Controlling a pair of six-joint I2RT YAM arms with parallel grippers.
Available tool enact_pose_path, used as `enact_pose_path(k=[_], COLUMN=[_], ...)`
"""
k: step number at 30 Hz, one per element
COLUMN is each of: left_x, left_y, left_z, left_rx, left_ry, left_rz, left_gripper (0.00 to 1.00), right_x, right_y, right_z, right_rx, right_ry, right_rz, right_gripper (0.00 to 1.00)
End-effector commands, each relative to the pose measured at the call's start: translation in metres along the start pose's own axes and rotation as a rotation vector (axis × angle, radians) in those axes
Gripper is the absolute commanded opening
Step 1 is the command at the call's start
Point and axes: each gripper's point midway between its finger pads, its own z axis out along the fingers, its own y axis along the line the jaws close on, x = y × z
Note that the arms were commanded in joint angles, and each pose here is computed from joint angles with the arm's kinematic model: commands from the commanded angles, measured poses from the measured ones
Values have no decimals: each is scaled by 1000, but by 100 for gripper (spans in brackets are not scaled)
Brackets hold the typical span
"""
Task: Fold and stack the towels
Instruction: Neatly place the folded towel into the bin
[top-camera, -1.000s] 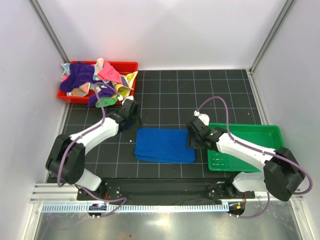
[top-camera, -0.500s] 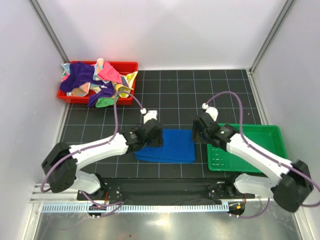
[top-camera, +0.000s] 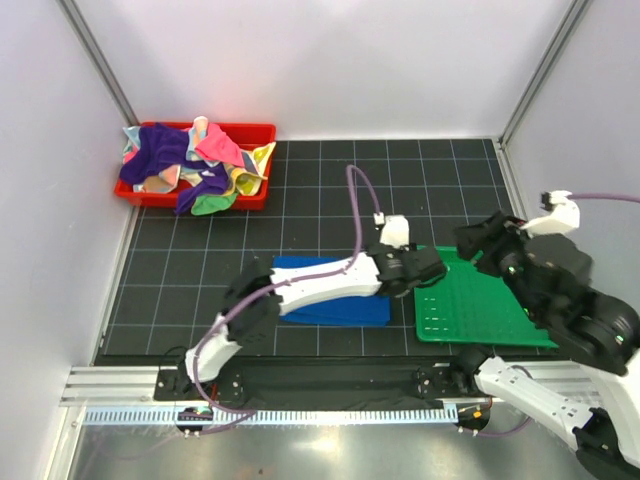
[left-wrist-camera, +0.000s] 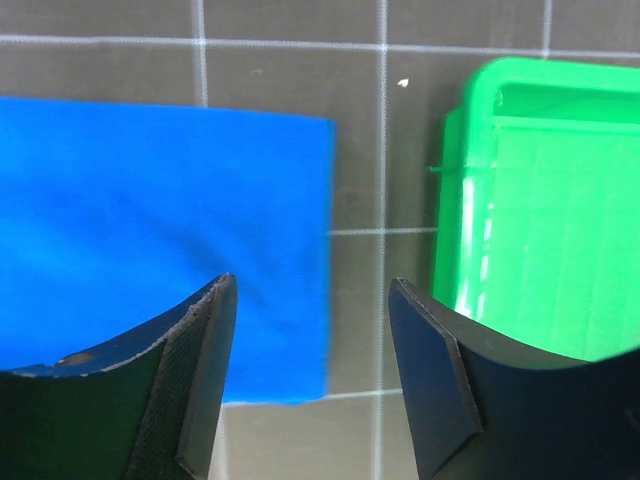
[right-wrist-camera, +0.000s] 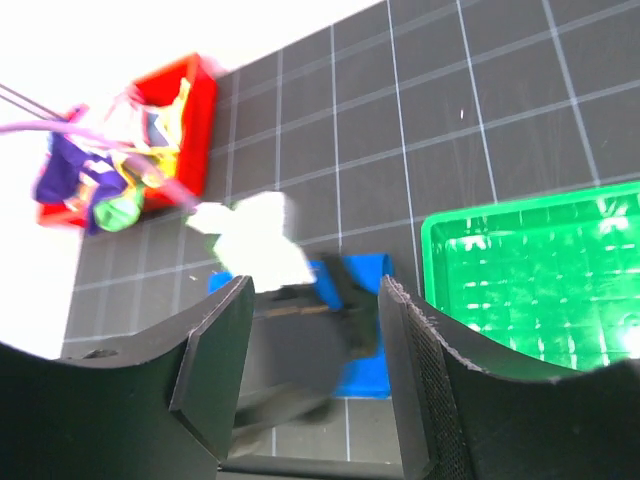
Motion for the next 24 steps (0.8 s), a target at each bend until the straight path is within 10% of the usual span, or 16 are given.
enact_pose_path(k=[1, 24], left_x=[5, 64], left_y=[28, 21], left_z=[6, 52], left_rx=[-253, -249], left_ry=[-24, 90], left_rz=[34, 63], left_gripper=[67, 75], right_x=[-15, -8], right_y=[-16, -26], right_z=[-25, -48], right_rx=[30, -36], right_ry=[-14, -1], right_rz=[-45, -57], right_gripper=[60, 62])
